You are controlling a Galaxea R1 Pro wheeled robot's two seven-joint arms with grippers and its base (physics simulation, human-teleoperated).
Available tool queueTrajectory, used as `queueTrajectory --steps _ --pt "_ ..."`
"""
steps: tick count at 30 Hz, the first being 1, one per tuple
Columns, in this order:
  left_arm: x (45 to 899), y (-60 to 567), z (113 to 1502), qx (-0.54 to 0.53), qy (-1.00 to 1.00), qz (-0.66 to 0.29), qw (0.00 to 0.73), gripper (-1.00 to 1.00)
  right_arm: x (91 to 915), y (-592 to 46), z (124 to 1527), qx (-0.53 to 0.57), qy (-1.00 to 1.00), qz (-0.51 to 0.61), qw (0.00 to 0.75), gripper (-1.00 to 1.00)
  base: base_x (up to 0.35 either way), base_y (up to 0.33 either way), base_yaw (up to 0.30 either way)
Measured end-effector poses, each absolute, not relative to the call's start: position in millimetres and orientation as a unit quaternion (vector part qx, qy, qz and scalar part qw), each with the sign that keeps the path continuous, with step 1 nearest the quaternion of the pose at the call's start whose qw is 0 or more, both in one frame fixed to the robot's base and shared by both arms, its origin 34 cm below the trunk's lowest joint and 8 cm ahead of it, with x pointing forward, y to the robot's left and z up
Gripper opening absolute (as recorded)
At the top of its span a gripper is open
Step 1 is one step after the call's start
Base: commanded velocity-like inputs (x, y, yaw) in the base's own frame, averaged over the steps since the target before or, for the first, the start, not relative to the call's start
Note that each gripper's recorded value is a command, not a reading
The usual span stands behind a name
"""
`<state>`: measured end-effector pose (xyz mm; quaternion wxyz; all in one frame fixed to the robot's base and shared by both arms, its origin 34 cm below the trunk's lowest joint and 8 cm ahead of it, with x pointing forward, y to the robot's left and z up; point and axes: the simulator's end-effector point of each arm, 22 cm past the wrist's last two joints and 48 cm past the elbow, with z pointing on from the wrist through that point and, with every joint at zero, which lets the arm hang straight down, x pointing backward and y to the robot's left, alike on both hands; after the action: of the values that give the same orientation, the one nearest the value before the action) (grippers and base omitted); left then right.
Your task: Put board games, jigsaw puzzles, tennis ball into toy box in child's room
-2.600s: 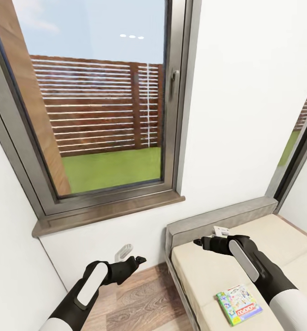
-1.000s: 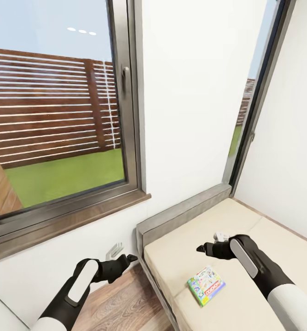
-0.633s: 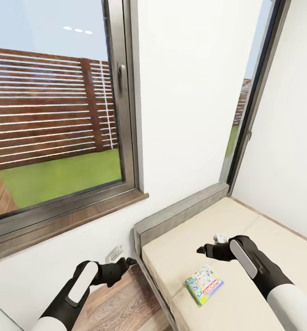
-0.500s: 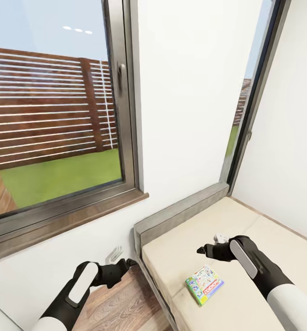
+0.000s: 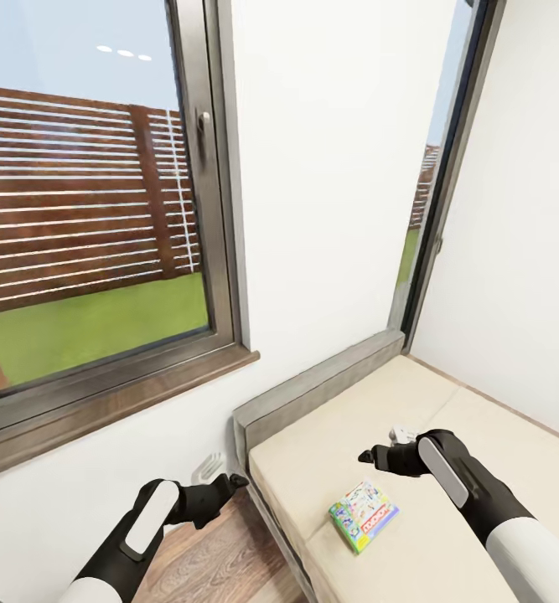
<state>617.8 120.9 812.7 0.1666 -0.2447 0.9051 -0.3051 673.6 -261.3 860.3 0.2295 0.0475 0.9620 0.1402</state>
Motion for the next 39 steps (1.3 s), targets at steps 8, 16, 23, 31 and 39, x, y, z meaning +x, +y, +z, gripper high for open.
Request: queueTrajectory --steps 8,16,23,31,39 --pt "619.6 122.0 803.6 -0.246 0.905 -0.305 0.166 1.0 671.4 -269.9 844.6 0.058 0.964 0.137 0.219 1.0 0.0 0.0 -0.026" --pt "620.6 123.8 793.4 -0.249 0.905 -0.304 0.165 1.0 670.8 -291.3 820.6 0.101 0.967 0.133 0.191 1.0 0.0 0.0 -0.007" --pt "618.9 131.0 778.2 -0.265 0.902 -0.302 0.158 1.0 670.5 -309.8 800.3 0.14 0.97 0.126 0.156 1.0 0.0 0.0 -0.002" --pt "618.1 139.3 758.1 -0.287 0.897 -0.299 0.155 1.0 670.8 -315.7 784.9 0.157 0.971 0.118 0.135 1.0 0.0 0.0 0.0" --pt "618.2 140.9 741.8 -0.293 0.896 -0.298 0.153 1.0 671.3 -320.7 769.9 0.164 0.972 0.113 0.127 1.0 0.0 0.0 0.0"
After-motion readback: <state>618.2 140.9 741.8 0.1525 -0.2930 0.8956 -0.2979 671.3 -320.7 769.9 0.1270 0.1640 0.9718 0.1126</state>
